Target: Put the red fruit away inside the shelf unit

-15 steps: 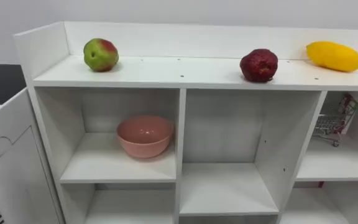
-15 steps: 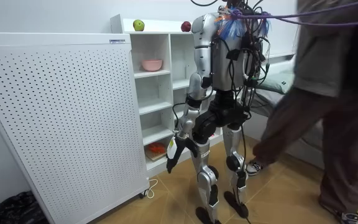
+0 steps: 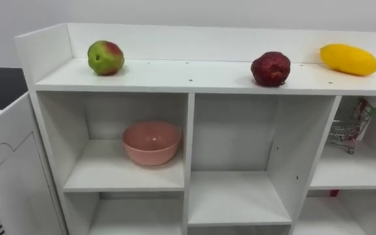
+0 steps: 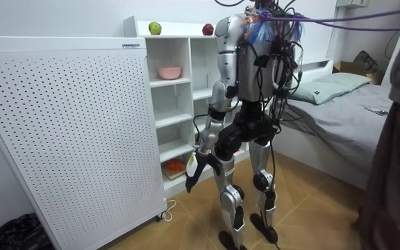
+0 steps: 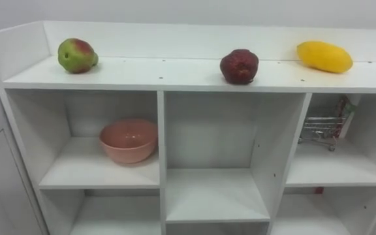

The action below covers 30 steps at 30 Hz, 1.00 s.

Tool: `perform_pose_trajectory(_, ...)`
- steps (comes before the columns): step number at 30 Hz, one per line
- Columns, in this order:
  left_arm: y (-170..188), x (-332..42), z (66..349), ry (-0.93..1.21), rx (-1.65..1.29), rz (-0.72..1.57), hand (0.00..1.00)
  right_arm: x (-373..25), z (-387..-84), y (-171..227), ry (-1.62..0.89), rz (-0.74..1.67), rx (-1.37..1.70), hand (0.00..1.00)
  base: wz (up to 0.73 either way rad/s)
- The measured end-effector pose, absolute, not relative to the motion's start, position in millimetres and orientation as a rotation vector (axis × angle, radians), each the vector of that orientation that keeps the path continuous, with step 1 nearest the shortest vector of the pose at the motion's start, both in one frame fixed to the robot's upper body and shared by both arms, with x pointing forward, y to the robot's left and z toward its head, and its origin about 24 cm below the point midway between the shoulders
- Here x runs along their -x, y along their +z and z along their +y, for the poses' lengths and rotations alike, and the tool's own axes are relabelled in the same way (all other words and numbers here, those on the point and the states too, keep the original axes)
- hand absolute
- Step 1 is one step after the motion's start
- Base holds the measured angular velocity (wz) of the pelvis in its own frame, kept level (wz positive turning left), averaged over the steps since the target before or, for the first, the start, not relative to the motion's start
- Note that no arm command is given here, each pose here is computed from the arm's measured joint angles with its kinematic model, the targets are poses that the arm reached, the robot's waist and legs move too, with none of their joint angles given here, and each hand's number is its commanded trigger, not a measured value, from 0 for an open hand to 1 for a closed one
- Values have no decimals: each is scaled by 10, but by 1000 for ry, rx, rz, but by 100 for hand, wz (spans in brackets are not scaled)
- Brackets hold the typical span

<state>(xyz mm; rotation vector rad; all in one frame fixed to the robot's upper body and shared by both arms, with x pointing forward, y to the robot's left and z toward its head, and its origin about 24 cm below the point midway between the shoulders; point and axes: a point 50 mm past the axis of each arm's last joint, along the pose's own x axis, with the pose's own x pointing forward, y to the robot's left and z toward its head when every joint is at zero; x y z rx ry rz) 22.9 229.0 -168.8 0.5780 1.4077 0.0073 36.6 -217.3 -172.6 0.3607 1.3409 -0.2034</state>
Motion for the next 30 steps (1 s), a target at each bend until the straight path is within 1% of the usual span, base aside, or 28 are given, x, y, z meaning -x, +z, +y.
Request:
perform_pose_trajectory(4, -1681, -262, 2302, 22, -567, 1386, 0, -318, -2222, -1724, -352, 1308, -459, 0, 3)
perform_pose_trajectory(7, -1666, -275, 2337, 56, -555, 1376, 0, -410, -2295, -1704, -467, 1247, -519, 0, -1)
perform_pose_trajectory(9, -1651, -295, 2367, 84, -552, 1361, 0, -557, -2361, -1667, -542, 1170, -555, 0, -7)
perform_pose_trajectory(11, -1641, -312, 2389, 100, -566, 1343, 0, -801, -2431, -1591, -583, 1060, -571, 0, -10)
perform_pose_trajectory(12, -1635, -316, 2403, 107, -571, 1334, 0, -991, -2478, -1519, -590, 988, -559, 0, -16)
perform_pose_trajectory(13, -1629, -324, 2415, 122, -573, 1325, 0, -1193, -2530, -1420, -601, 905, -554, 0, -16)
perform_pose_trajectory(14, -1627, -326, 2423, 127, -577, 1323, 0, -1289, -2559, -1364, -608, 863, -547, 0, -12)
perform_pose_trajectory(16, -1622, -307, 2438, 148, -593, 1321, 0, -1676, -2634, -1044, -604, 675, -491, 0, -8)
perform_pose_trajectory(17, -1623, -290, 2435, 150, -596, 1323, 0, -1767, -2645, -947, -595, 626, -466, 0, -6)
perform_pose_trajectory(19, -1620, -248, 2437, 154, -598, 1325, 0, -2046, -2684, -542, -581, 426, -394, 0, 0)
perform_pose_trajectory(22, -1617, -204, 2437, 153, -613, 1328, 0, -2226, -2700, -162, -602, 243, -337, 0, 0)
perform_pose_trajectory(23, -1619, -196, 2431, 153, -612, 1329, 0, -2248, -2697, -106, -605, 222, -304, 0, 0)
perform_pose_trajectory(25, -1623, -196, 2402, 146, -614, 1325, 0, -2313, -2683, 136, -615, 125, -203, 0, 0)
perform_pose_trajectory(30, -1636, -194, 2348, 110, -628, 1322, 0, -2425, -2621, 501, -623, -42, -136, 0, -9)
